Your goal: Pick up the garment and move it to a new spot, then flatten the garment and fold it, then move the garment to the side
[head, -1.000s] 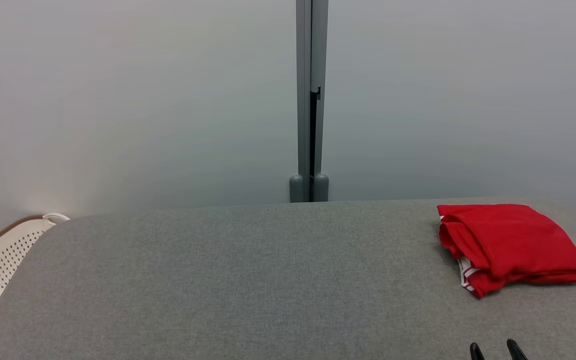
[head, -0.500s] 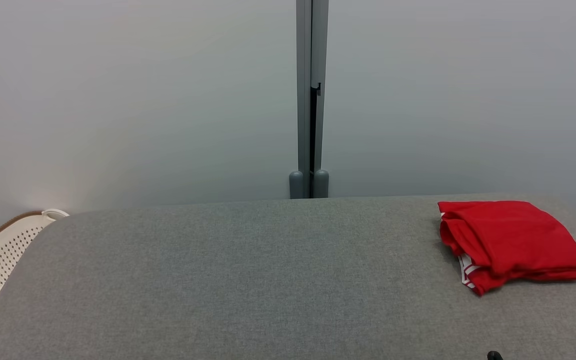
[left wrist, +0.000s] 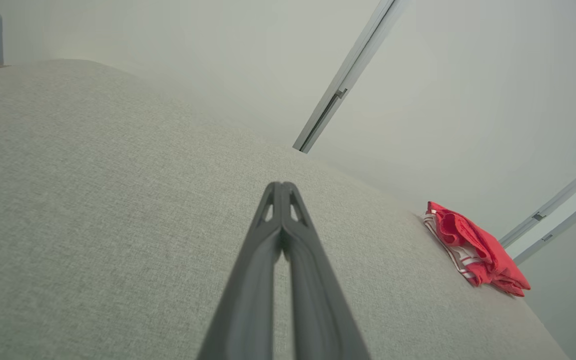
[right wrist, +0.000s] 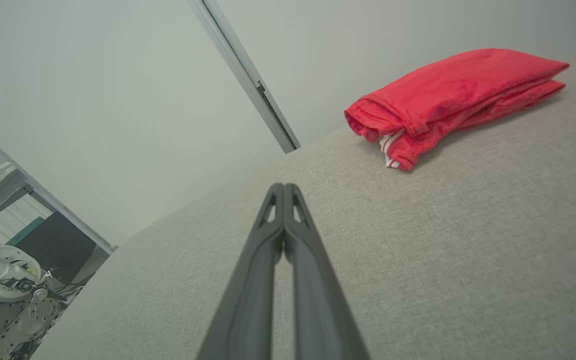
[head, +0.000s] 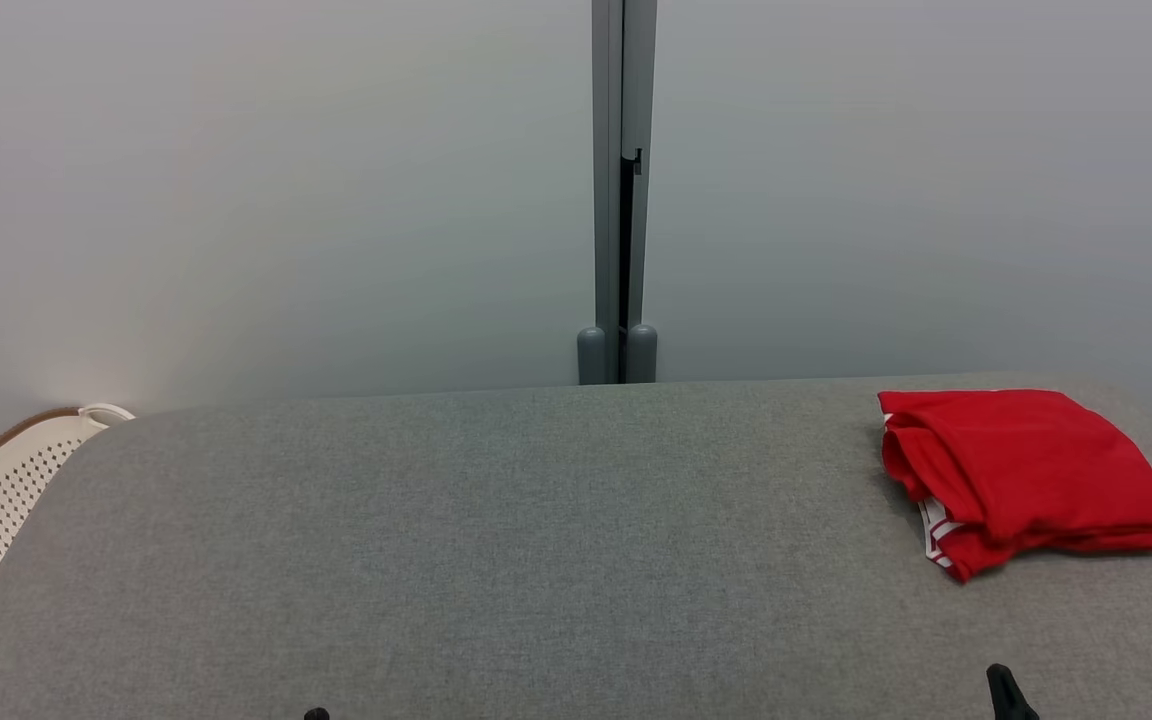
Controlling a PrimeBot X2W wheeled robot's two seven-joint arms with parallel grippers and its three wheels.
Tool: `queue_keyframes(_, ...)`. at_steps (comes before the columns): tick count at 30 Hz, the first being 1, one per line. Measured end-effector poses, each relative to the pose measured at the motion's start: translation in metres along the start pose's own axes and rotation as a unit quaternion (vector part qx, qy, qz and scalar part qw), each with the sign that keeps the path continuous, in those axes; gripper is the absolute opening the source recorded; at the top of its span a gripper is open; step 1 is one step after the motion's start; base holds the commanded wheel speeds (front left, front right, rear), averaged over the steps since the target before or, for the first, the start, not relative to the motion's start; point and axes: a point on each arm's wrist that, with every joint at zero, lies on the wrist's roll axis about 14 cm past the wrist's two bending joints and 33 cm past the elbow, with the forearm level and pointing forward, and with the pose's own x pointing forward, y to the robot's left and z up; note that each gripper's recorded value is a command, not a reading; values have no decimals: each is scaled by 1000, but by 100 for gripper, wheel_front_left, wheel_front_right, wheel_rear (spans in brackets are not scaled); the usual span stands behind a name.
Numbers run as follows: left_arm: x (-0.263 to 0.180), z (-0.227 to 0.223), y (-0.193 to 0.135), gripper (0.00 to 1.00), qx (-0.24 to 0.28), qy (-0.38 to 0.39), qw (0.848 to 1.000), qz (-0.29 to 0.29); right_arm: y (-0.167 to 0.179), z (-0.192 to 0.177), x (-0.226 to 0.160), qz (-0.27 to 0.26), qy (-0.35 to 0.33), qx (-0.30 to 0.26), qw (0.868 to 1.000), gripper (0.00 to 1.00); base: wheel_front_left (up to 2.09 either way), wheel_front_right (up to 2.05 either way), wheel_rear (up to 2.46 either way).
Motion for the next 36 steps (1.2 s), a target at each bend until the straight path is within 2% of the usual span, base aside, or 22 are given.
queue_keyframes(15, 22, 10, 10, 0, -108, 1, 994, 14, -5, 3, 16, -17, 2, 106, 994, 0, 0, 0, 0)
queue_keyframes(36, 46, 23, 17, 0, -235, -4, 972, 19, -8, 6, 36, -28, 4, 230, 973, 0, 0, 0, 0)
